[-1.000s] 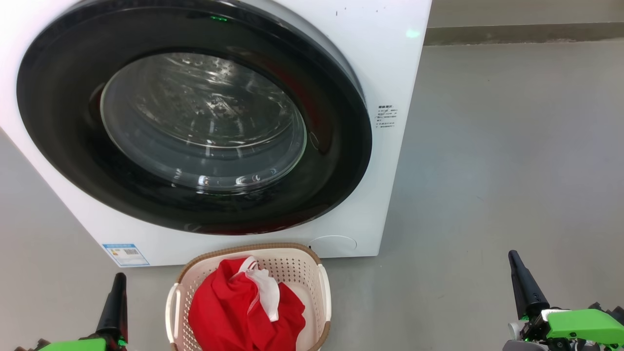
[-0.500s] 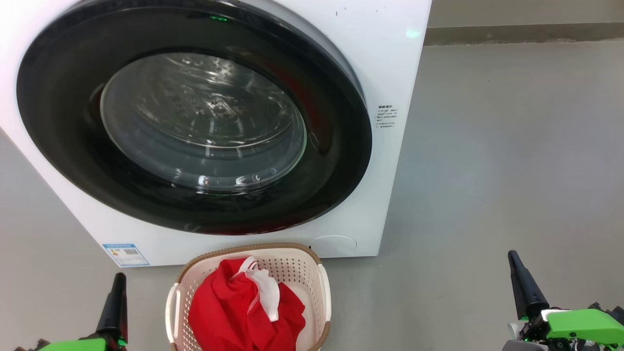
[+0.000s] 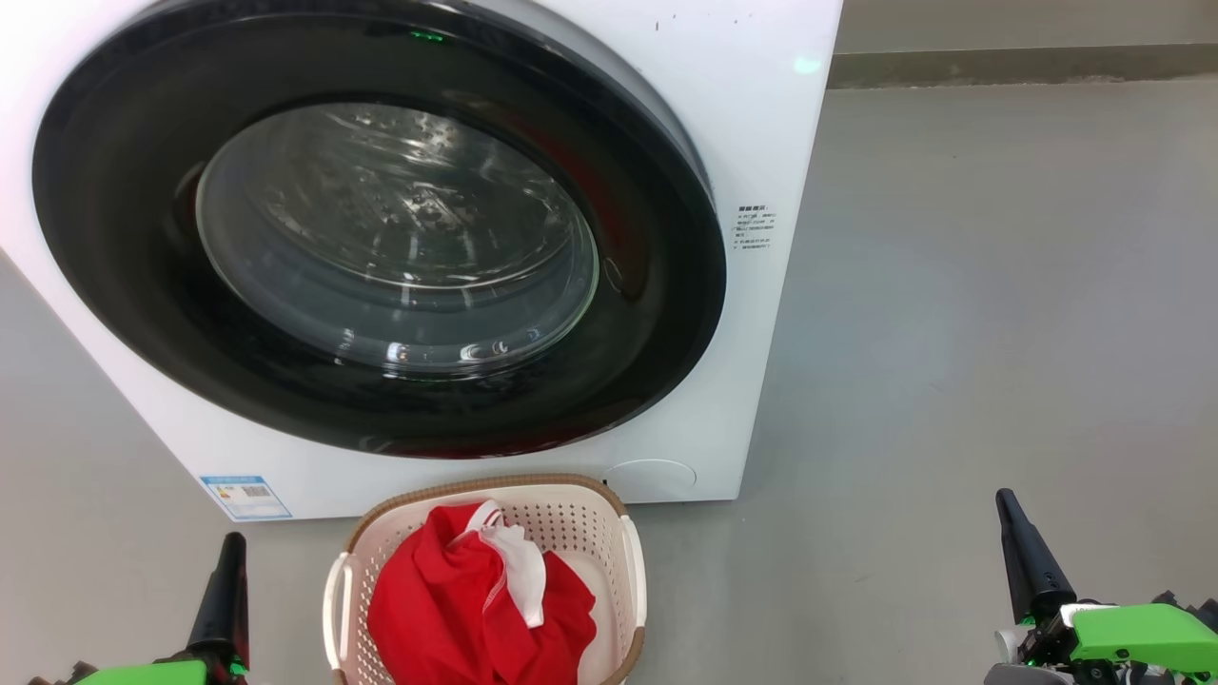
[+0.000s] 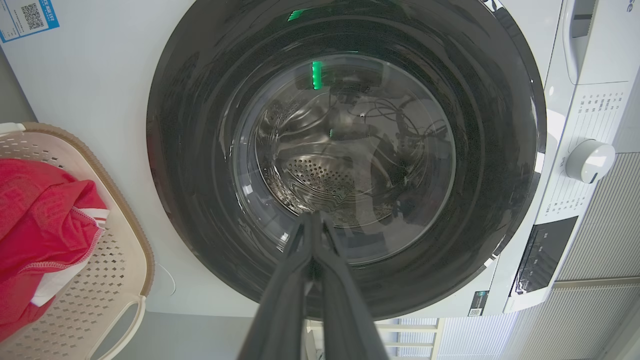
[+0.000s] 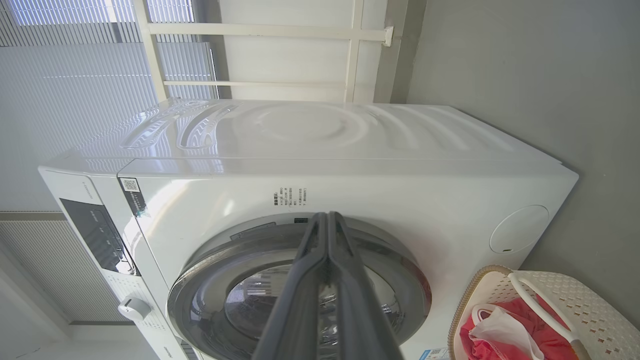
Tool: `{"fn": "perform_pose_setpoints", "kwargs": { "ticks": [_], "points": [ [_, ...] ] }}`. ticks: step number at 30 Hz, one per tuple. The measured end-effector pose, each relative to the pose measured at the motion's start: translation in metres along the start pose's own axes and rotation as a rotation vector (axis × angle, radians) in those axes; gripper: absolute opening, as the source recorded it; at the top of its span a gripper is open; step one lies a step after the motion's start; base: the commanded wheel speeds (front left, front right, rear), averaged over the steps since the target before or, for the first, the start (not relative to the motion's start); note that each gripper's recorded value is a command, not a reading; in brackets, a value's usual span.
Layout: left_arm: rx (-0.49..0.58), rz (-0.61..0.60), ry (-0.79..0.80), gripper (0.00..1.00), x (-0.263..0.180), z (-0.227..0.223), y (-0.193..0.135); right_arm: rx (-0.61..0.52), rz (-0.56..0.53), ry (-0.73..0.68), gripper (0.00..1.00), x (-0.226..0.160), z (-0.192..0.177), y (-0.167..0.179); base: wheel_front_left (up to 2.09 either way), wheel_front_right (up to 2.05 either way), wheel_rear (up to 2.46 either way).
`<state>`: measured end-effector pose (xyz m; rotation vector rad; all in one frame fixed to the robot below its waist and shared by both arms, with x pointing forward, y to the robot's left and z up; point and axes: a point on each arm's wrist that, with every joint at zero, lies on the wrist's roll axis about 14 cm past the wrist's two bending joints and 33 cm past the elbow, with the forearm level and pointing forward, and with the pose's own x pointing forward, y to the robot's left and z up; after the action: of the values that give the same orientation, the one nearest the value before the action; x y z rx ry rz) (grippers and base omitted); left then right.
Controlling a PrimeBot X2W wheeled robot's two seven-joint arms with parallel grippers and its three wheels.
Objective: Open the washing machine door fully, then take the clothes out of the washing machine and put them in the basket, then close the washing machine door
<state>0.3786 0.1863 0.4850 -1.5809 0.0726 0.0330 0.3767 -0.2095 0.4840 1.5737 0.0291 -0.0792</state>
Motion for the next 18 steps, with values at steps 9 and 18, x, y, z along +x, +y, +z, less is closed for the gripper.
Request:
{"fn": "perform_pose_setpoints", "kwargs": {
  "ticks": [9, 18],
  "points": [
    [0.0, 0.0, 0.0, 0.0, 0.0, 0.0001, 0.0, 0.002, 0.0, -0.001, 0.0, 0.0, 0.0001, -0.0001, 0.0, 0.0, 0.0],
    [0.0, 0.0, 0.0, 0.0, 0.0, 0.0001, 0.0, 0.003, 0.0, -0.003, 0.0, -0.0001, 0.0004, -0.0001, 0.0, 0.0, 0.0]
  ]
}}
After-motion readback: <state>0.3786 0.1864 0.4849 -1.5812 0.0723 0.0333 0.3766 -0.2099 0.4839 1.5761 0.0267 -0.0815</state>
